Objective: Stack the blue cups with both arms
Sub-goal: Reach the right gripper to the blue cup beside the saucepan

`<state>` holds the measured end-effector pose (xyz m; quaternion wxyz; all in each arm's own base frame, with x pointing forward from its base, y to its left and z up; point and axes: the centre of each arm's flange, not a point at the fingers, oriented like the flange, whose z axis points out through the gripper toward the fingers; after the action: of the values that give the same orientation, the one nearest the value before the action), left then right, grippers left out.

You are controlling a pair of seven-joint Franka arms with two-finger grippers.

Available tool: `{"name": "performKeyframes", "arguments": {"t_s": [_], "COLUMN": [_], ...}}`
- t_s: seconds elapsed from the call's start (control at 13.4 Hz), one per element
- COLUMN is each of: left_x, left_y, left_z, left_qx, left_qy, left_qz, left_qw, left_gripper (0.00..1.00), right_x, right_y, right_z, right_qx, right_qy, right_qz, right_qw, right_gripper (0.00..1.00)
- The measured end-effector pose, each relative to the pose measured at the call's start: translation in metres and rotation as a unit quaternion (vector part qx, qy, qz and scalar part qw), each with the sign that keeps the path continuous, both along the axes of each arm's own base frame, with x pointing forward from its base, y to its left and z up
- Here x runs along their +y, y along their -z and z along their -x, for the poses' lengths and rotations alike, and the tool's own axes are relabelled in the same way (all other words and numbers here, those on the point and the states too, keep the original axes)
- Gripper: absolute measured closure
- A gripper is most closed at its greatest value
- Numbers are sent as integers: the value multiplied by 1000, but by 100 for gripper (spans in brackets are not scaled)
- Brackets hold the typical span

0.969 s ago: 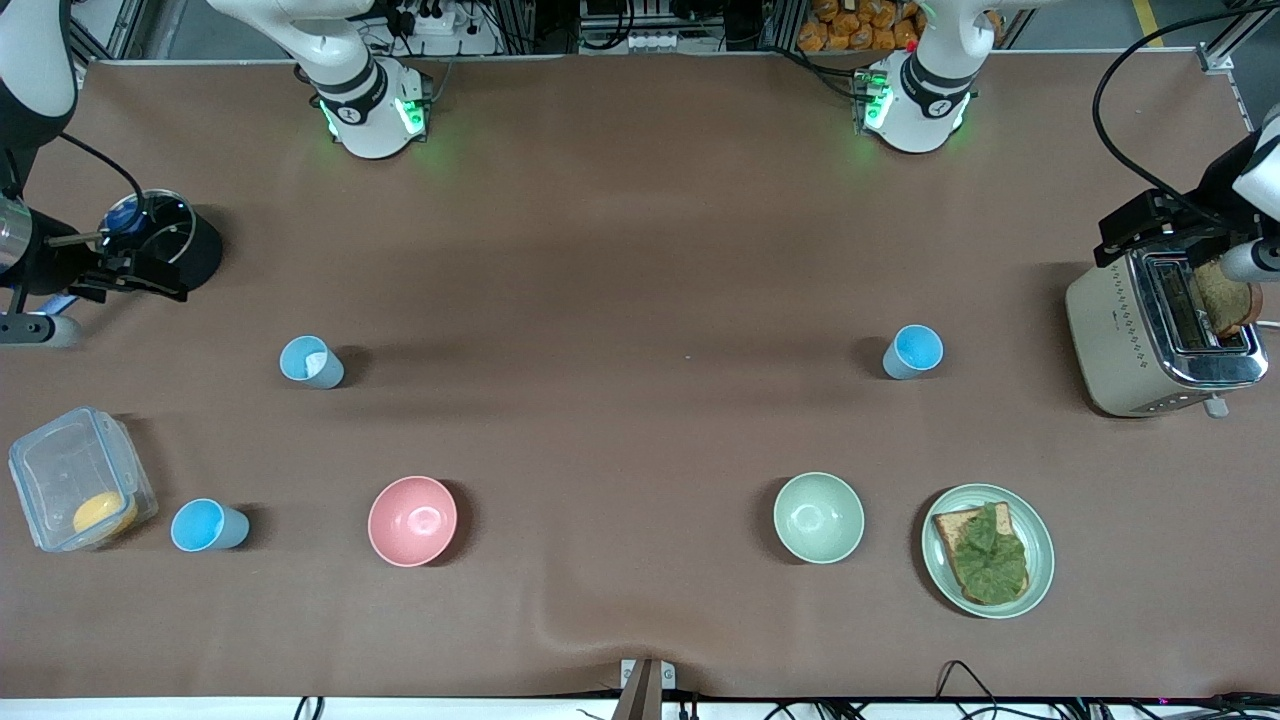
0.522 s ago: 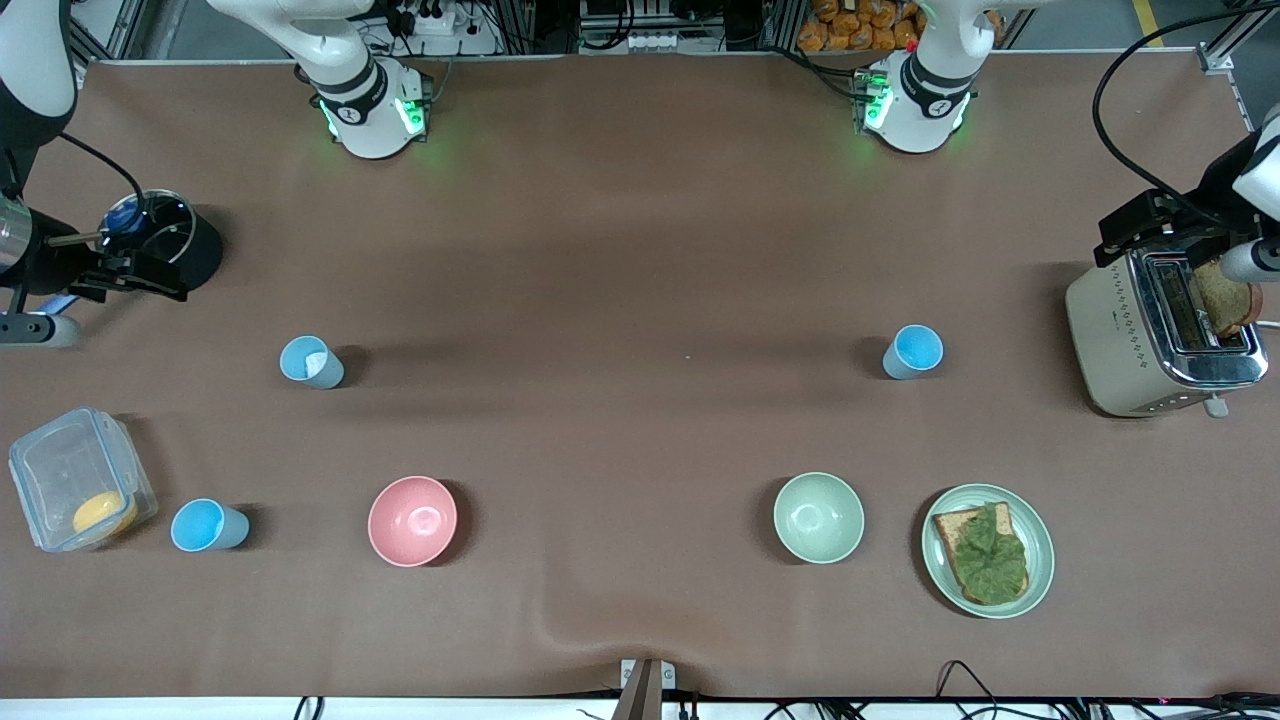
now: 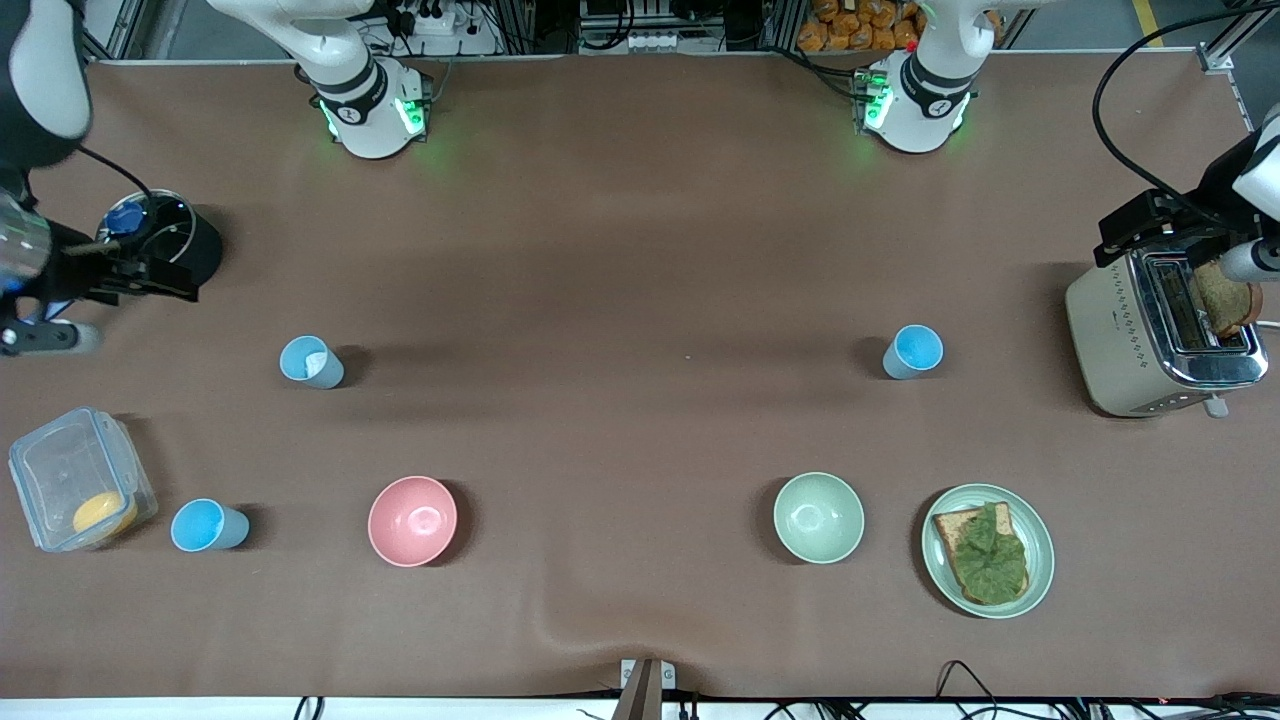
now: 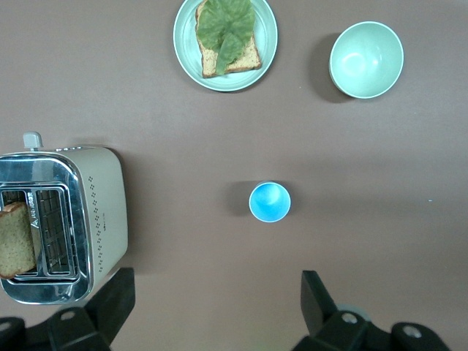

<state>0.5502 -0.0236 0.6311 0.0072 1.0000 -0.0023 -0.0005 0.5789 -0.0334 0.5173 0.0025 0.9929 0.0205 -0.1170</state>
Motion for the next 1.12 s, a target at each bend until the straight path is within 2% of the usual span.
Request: {"name": "performKeyframes", "arguments": {"t_s": [0.15,0.37,0.67,0.97,1.12], "left_x": [0,0,0,0,0], "left_y": [0,0,0,0,0], "left_z": [0,0,0,0,0], "left_qx": [0,0,0,0,0], "left_qy": [0,0,0,0,0], "left_qz": [0,0,0,0,0], "left_qw": [1000,1000,1000,1000,1000], "left_gripper": [0,0,0,0,0], "right_x": [-3,-9,-43,-51,-47], "right_y": [42,126,206,242,254], "right_z": [-15,-25,2,24,30], "right_qx": [17,9,-20,-23,-13], "right_qy": [-4,-10,-34,-43,-49], "right_qz": [0,-1,-10,-14,-17], "right_qw": [1000,1000,999,999,999], "right_gripper": [0,0,0,0,0]}}
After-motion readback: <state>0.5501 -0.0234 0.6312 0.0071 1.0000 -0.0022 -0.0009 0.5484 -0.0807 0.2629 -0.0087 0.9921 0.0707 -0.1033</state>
